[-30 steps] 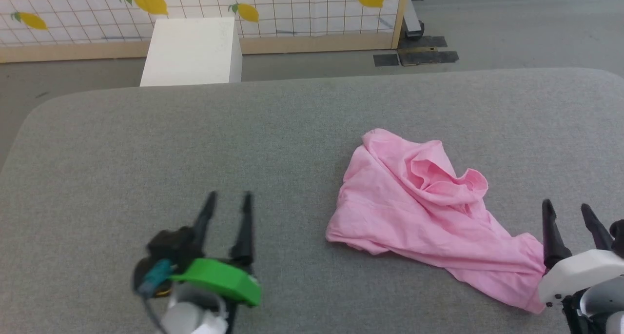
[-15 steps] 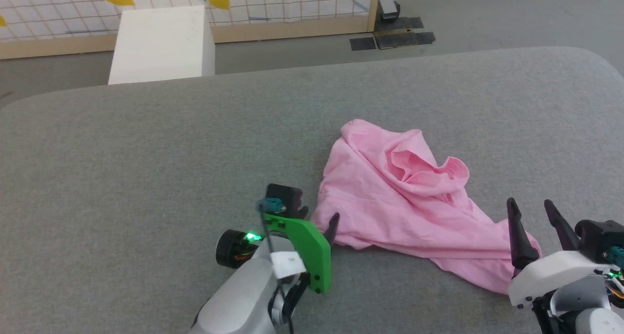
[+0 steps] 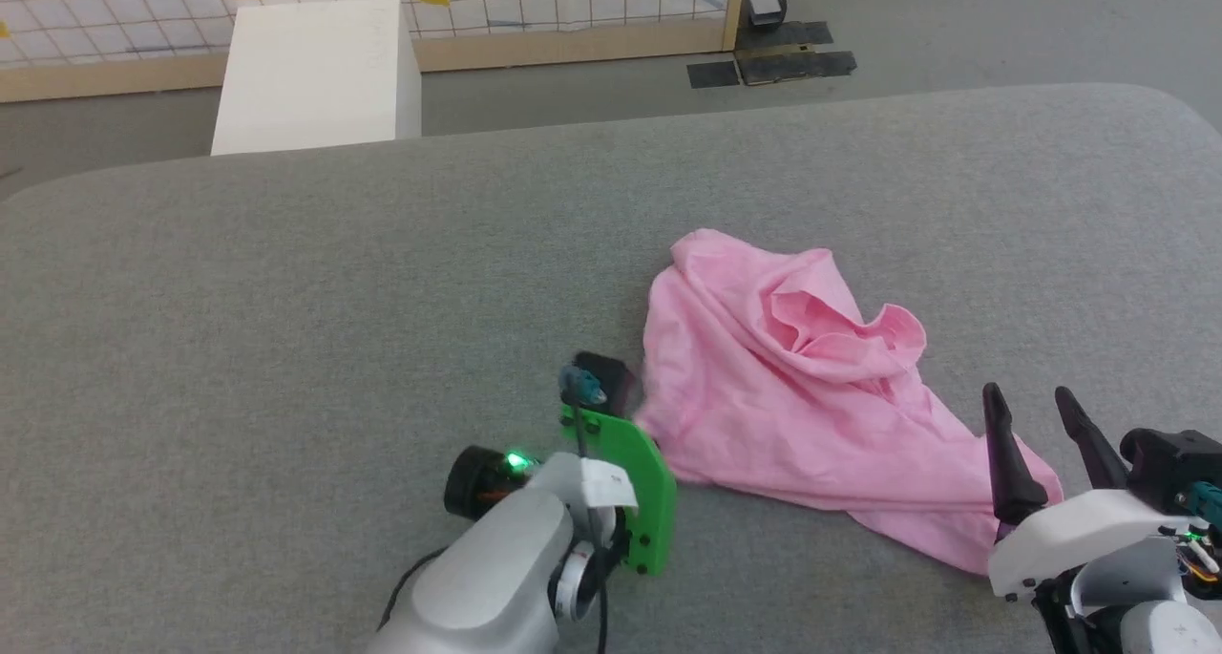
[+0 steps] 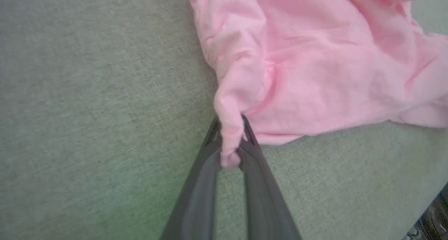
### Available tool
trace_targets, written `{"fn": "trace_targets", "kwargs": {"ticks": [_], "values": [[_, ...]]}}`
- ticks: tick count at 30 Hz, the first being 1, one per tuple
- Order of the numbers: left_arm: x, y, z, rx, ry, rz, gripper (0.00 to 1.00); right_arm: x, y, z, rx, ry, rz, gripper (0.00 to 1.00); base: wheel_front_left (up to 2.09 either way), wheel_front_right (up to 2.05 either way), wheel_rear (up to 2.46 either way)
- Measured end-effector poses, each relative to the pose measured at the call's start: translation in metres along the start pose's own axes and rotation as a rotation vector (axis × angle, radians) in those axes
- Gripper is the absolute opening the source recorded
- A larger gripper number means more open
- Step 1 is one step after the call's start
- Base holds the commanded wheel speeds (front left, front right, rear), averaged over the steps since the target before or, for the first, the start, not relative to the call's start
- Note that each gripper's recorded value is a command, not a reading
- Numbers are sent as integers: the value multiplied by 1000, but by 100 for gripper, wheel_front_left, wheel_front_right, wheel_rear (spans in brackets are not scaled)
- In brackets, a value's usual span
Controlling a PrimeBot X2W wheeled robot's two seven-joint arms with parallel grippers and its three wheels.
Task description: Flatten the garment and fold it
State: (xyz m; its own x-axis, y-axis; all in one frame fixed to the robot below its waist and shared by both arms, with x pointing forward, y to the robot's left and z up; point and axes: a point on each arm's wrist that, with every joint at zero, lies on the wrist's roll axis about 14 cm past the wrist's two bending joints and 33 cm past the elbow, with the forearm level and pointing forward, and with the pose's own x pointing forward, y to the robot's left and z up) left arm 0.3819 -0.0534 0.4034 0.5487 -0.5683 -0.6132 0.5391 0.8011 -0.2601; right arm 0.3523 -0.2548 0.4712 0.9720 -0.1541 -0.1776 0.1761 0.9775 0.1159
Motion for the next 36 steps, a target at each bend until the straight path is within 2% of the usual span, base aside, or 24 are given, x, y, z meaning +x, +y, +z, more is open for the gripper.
{"fn": "trace_targets", "kwargs": {"ticks": [4, 7, 8, 12, 18, 19, 20, 24, 28, 30, 36], "values": [[-14, 33, 41, -51, -231, 117, 0, 3, 7, 2, 0, -6, 22, 100, 0, 0, 0], [-36, 69, 58, -93, -363, 229, 0, 4, 13, 5, 0, -17, 38, 100, 0, 0, 0], [-60, 107, 51, -156, -415, 340, 0, 6, 18, 9, -1, -27, 55, 100, 0, 0, 0], [-94, 148, 22, -230, -424, 488, 0, 6, 26, 10, -2, -31, 78, 100, 0, 0, 0], [-129, 174, -37, -367, -315, 615, 0, 8, 39, 8, -11, -19, 115, 100, 0, 0, 0], [-131, 172, -46, -380, -288, 611, 71, 8, 41, 8, -14, -18, 122, 100, 0, 0, 0], [-133, 170, -52, -398, -280, 609, 100, 9, 45, 9, -17, -19, 132, 100, 0, 0, 0], [-144, 167, -41, -433, -378, 598, 100, 10, 62, 12, -35, -29, 183, 100, 0, 0, 0], [-164, 167, -11, -427, -609, 601, 100, 8, 92, 16, -70, -45, 268, 100, 0, 0, 0], [-175, 169, 1, -397, -708, 612, 100, 7, 114, 20, -85, -55, 331, 100, 0, 0, 0], [-201, 172, 36, -284, -876, 650, 100, -4, 211, 27, -176, -84, 613, 100, 0, 0, 0]]}}
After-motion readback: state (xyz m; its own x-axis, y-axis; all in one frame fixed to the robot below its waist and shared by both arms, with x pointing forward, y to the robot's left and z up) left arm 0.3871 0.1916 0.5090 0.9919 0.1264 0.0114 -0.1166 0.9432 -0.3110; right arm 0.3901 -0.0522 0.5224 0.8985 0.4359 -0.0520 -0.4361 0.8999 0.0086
